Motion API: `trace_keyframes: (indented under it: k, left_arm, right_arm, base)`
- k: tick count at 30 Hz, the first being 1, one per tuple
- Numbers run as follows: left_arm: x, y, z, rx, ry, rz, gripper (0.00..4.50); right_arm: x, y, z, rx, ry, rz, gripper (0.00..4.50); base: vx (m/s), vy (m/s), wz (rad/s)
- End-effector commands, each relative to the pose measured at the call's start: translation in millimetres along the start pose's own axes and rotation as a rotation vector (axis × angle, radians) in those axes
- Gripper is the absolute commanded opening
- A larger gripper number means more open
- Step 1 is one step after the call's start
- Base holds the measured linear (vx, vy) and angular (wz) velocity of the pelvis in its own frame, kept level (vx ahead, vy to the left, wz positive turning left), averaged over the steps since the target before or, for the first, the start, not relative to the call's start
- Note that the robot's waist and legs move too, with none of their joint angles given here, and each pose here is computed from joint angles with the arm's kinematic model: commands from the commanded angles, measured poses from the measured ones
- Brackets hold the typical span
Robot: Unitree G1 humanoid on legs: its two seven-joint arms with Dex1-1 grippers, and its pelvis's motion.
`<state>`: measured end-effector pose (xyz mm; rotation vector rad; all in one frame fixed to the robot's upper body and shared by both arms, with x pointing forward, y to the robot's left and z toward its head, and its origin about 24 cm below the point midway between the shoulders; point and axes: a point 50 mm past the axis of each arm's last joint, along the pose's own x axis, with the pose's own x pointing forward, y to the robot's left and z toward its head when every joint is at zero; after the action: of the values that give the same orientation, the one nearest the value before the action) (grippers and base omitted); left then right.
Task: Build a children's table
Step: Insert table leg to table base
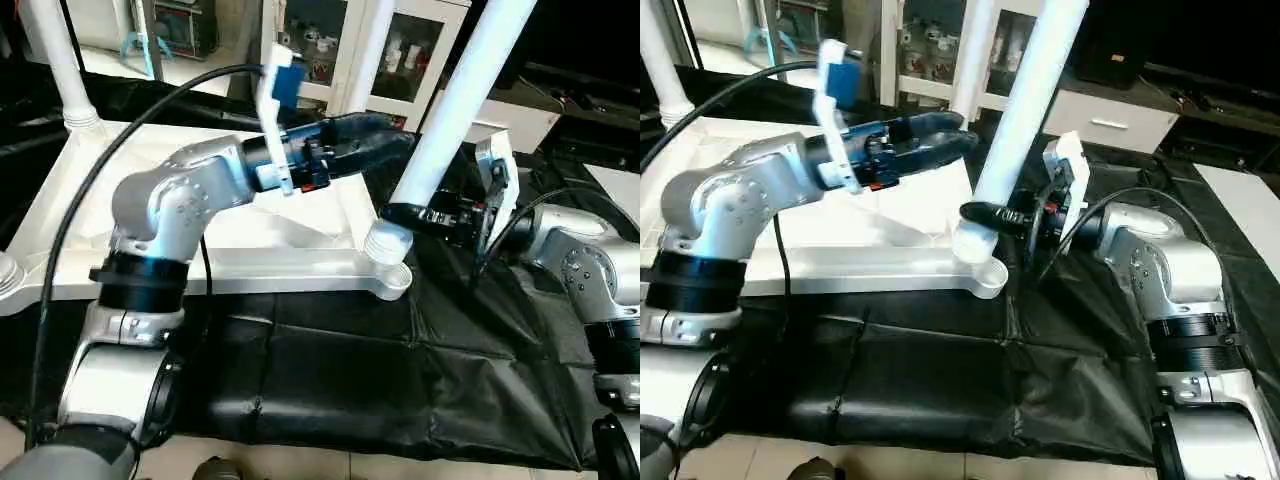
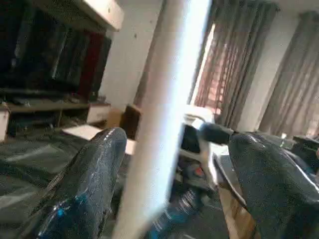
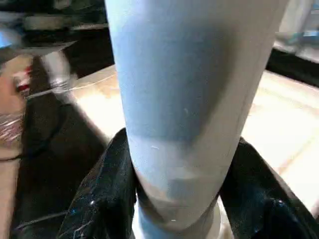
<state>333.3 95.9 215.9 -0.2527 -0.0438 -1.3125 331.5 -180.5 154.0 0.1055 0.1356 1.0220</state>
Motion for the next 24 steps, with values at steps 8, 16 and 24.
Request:
trace_keyframes:
  k: [8,16,24]
  left_arm:
    - [-13,11.3,-109.4,0.348,0.621,0.009,3.74]
    - [-1,14.4,-133.4,0.369,0.662,-0.058,3.74]
    - [3,24.8,-141.0,0.342,0.7,-0.028,3.36]
  right_arm:
    - [-21.7,-20.0,-29.3,0.009,0.025,-0.346,1.86]
    - [-29.1,-9.7,-46.1,0.047,0.022,-0.383,1.86]
    - [-30.1,-1.8,-50.2,0.054,0.021,-0.38,1.86]
  base:
    - [0.0,0.0,0.0]
    - [0.0,0.0,0.0]
    - [0.0,0.0,0.0]
